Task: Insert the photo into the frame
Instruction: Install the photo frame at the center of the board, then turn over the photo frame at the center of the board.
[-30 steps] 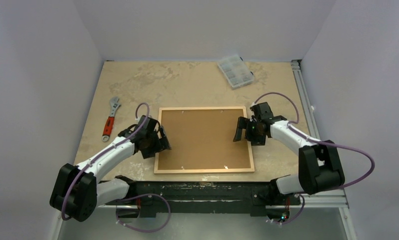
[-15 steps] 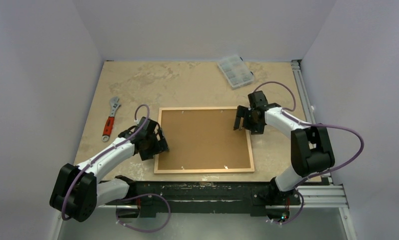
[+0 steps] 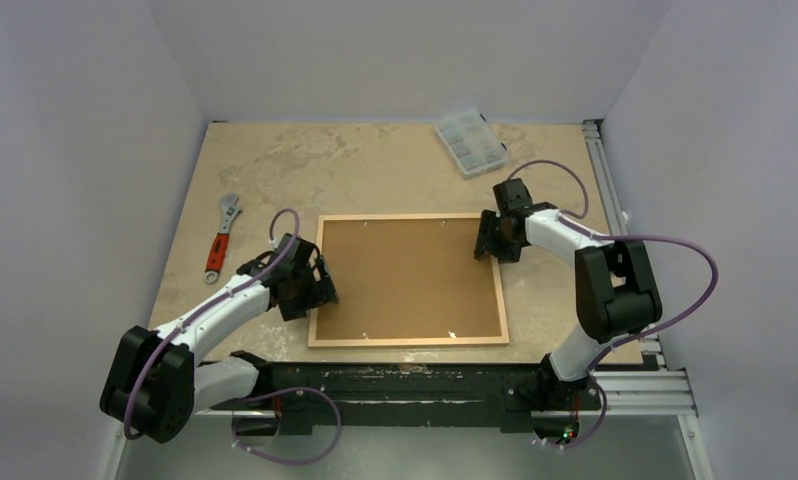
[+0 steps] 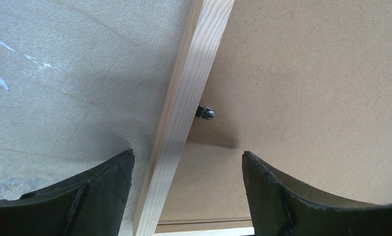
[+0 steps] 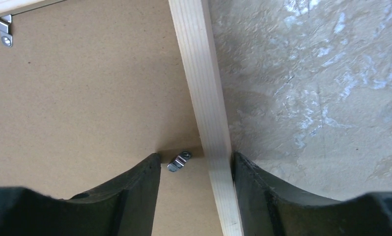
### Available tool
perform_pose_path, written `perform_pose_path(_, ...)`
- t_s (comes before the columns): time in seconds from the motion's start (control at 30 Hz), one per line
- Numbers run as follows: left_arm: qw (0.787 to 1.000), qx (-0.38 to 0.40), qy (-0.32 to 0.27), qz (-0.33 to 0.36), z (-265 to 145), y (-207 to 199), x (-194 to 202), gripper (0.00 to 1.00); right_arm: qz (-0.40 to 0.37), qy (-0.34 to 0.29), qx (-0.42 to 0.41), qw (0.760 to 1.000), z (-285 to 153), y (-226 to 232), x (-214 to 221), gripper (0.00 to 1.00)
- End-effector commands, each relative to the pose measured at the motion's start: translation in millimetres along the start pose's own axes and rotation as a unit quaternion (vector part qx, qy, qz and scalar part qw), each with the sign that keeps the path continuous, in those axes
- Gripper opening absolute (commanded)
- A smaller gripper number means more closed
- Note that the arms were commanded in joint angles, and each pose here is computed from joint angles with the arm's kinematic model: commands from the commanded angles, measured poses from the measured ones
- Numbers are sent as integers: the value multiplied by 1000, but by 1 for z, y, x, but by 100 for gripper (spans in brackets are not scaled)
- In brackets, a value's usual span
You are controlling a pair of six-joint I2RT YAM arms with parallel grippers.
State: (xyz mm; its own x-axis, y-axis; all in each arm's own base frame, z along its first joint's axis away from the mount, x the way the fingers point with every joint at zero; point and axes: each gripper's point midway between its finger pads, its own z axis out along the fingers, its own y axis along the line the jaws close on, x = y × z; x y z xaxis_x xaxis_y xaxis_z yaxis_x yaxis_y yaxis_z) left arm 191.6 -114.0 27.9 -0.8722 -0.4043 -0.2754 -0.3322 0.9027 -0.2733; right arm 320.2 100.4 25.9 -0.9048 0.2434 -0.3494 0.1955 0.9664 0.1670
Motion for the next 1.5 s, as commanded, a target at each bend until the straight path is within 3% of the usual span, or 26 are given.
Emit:
perform_pose_path(0.0, 1000, -5, 7, 4, 12, 5, 5, 78, -12, 3, 4, 1000, 3, -6, 5, 48)
perform_pose_path(0.2, 1000, 0, 15, 6, 14, 2, 7, 78, -14, -3, 20, 1000, -1, -13, 7, 9)
perform_pose_path(0.27, 1000, 0, 18, 7, 15, 2, 8, 78, -14, -6, 23, 1000, -2, -14, 5, 1)
perform_pose_path(0.57, 1000, 5, 21, 6, 17, 1, 10, 78, -21, -19, -2, 1000, -10, -3, -4, 0)
perform_pose_path(0.6, 1000, 5, 21, 5, 16, 1, 10, 78, -24, -19, -12, 999, -12, 0, -5, 1)
perform_pose_path(0.67, 1000, 8, 21, 3, 16, 0, 10, 78, -25, -16, -31, 999, -16, 7, -6, 33)
perform_pose_path(0.73, 1000, 9, 20, 3, 16, 0, 10, 78, -21, -15, -59, 998, -21, 14, -4, 72)
perform_pose_path(0.8, 1000, 9, 20, 3, 16, 0, 10, 78, -7, -12, -81, 997, -23, 14, 2, 90)
perform_pose_path(1.0, 1000, 14, 13, 3, 10, -4, 6, 78, 21, 30, -106, 994, -25, 4, 35, 92)
perform_pose_path(1.1, 1000, -24, 5, 5, 3, 8, 1, 78, 26, 34, -109, 993, -28, 0, 48, 91)
perform_pose_path(1.47, 993, -87, -71, 35, -37, 24, -20, 78, 18, 50, -157, 986, -27, 40, 55, 87)
